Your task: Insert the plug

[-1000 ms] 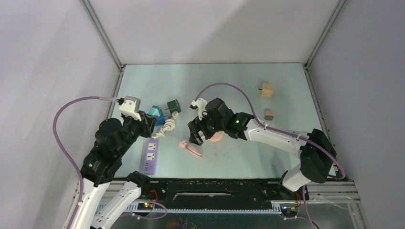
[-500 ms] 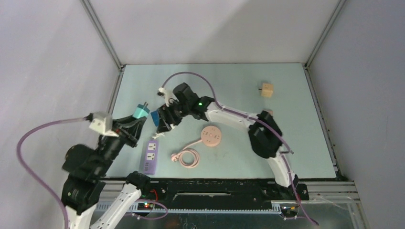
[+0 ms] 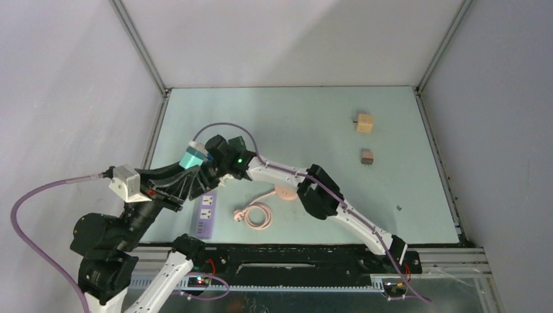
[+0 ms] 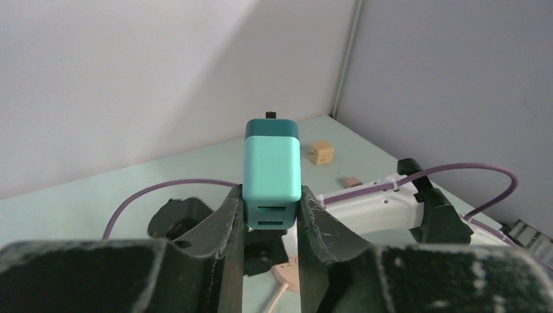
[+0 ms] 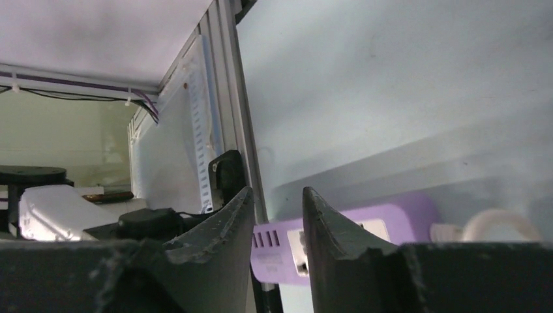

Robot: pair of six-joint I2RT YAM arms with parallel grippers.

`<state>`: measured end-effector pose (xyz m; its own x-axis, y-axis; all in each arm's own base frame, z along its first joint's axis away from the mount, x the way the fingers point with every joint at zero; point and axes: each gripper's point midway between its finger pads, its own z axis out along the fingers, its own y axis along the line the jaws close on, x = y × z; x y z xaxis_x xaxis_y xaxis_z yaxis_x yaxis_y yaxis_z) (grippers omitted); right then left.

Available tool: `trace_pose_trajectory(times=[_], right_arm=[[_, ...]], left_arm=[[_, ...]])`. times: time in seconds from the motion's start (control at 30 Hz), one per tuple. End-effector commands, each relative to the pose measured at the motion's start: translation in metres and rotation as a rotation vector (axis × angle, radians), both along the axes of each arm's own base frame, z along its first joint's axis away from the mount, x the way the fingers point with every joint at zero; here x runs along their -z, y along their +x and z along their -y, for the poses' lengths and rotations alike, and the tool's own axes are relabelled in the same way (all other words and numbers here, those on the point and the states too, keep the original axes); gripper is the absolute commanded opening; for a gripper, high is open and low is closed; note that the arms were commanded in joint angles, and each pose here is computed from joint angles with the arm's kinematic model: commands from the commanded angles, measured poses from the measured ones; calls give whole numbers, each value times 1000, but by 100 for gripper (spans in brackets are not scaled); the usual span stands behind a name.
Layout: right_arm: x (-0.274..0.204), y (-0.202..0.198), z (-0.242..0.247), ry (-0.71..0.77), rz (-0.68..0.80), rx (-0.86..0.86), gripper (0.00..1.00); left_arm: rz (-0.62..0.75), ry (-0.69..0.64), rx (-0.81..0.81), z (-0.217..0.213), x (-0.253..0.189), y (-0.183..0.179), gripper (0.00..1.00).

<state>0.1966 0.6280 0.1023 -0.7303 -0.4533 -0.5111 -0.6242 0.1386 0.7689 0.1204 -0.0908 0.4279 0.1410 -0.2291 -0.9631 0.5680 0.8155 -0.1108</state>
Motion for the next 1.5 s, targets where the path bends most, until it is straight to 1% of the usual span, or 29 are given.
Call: trace_pose_trajectory(times=[0.0, 0.17, 0.2, 0.33, 0.47, 0.73, 0.8, 0.93, 1.03, 1.17, 1.33, 1.47], right_arm=[[1, -16, -25, 29, -33, 16, 34], [41, -17, -23, -104, 26, 101, 26], [48, -14, -20, -140, 49, 122, 24], [62, 7, 7, -299, 172, 223, 23], [67, 24, 47, -421, 235, 293, 23], [99, 40, 150, -639, 237, 369, 23], [97, 46, 175, -670, 237, 404, 23], [98, 60, 225, -738, 236, 483, 23], [94, 66, 247, -723, 221, 508, 23], [69, 71, 252, -655, 259, 507, 24], [39, 70, 259, -583, 293, 511, 25], [22, 65, 264, -523, 290, 516, 25]], left_arm=[[-55, 13, 55, 16, 14, 13, 0], [-88, 17, 61, 20, 27, 19, 0], [-92, 18, 60, 20, 28, 20, 0], [-111, 23, 55, 21, 33, 23, 0], [-127, 34, 54, 21, 38, 25, 0], [-153, 43, 31, 20, 45, 32, 0], [-176, 47, 16, 19, 51, 36, 0], [-264, 71, -10, 21, 71, 51, 0], [-345, 127, 1, 27, 92, 62, 0], [-417, 232, 22, 35, 125, 77, 0], [-455, 342, 73, 44, 155, 88, 0], [-454, 445, 167, 56, 173, 92, 0]])
